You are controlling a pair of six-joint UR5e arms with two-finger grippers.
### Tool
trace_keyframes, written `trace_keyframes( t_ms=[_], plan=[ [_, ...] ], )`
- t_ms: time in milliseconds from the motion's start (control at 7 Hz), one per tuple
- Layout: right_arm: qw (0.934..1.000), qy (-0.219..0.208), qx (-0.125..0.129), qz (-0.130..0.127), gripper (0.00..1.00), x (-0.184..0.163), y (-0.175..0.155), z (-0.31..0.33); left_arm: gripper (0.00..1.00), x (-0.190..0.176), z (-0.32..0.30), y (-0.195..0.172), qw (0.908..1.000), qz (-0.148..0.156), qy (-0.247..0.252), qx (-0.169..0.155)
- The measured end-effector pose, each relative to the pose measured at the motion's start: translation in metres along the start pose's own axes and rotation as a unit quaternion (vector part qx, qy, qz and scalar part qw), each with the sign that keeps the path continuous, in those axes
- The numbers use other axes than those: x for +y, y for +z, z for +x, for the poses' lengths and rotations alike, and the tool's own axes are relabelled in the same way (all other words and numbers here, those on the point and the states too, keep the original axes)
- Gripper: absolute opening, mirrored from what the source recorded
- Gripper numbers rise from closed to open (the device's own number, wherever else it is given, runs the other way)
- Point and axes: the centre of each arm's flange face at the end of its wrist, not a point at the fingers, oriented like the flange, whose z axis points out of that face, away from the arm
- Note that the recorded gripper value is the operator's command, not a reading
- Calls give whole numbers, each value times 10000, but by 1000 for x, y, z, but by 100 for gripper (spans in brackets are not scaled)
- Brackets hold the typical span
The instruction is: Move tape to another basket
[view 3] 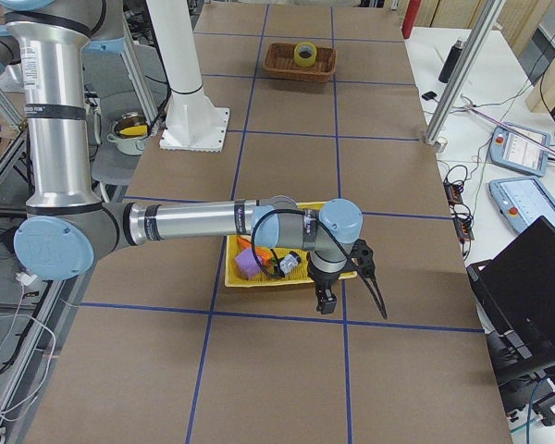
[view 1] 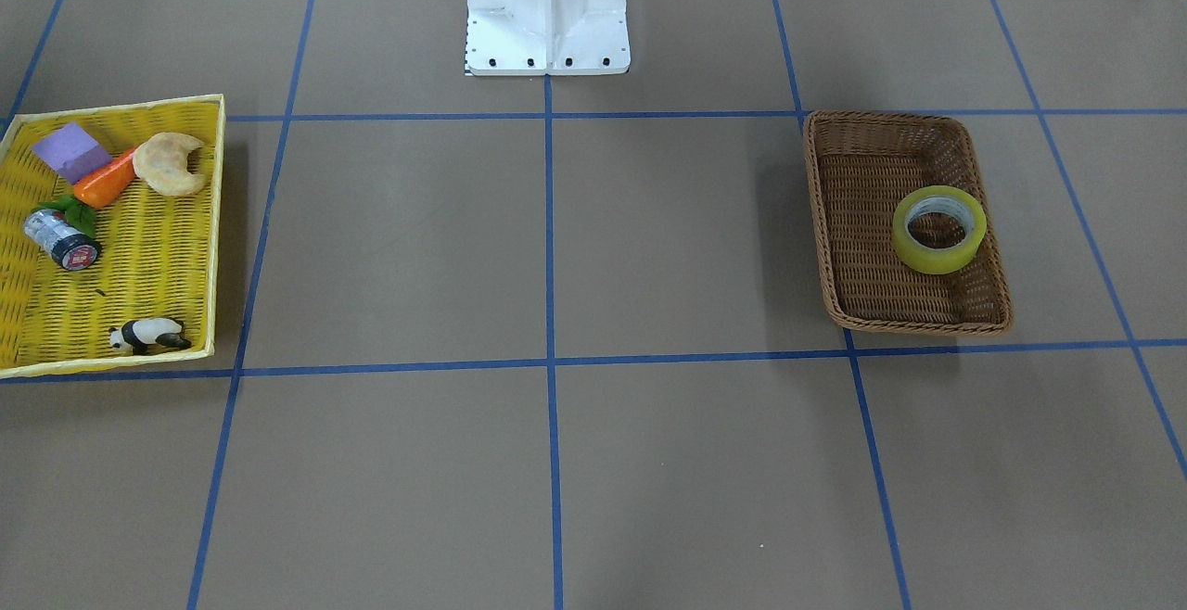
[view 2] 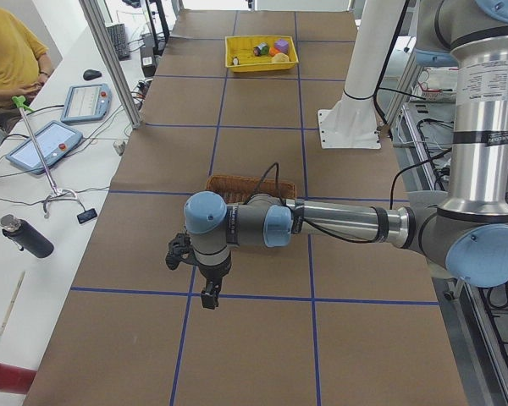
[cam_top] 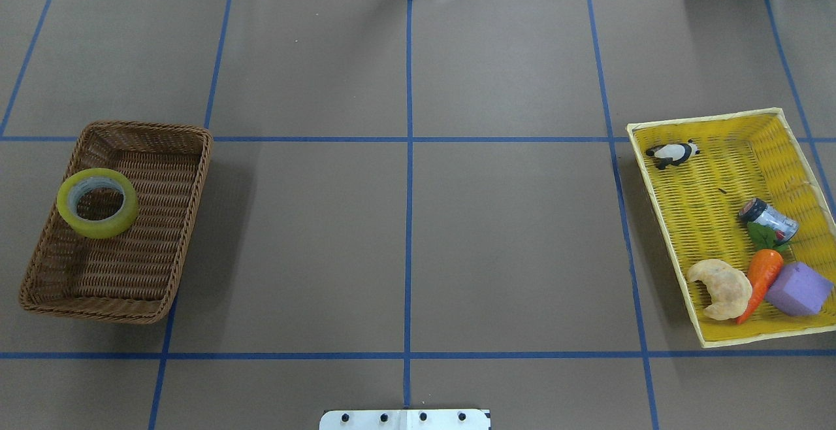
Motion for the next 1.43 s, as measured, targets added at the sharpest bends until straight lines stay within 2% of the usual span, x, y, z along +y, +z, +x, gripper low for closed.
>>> trace_keyframes(
  t_ms=[286,571,857,1429],
  plan=[
    [10000,68,1,-5,100,5,0,4,98,-3,6,-7,9999,111,89,-9],
    [9999,154,-9,-12,100,11,1,11,98,-10,16,-20,9986,404,338,-59],
    [9995,274,-16,-129,100,25,13,21,98,-10,25,-32,9971,590,474,-96],
    [9994,309,-21,-179,100,33,20,25,98,-4,20,-24,9979,497,406,-87]
  ],
)
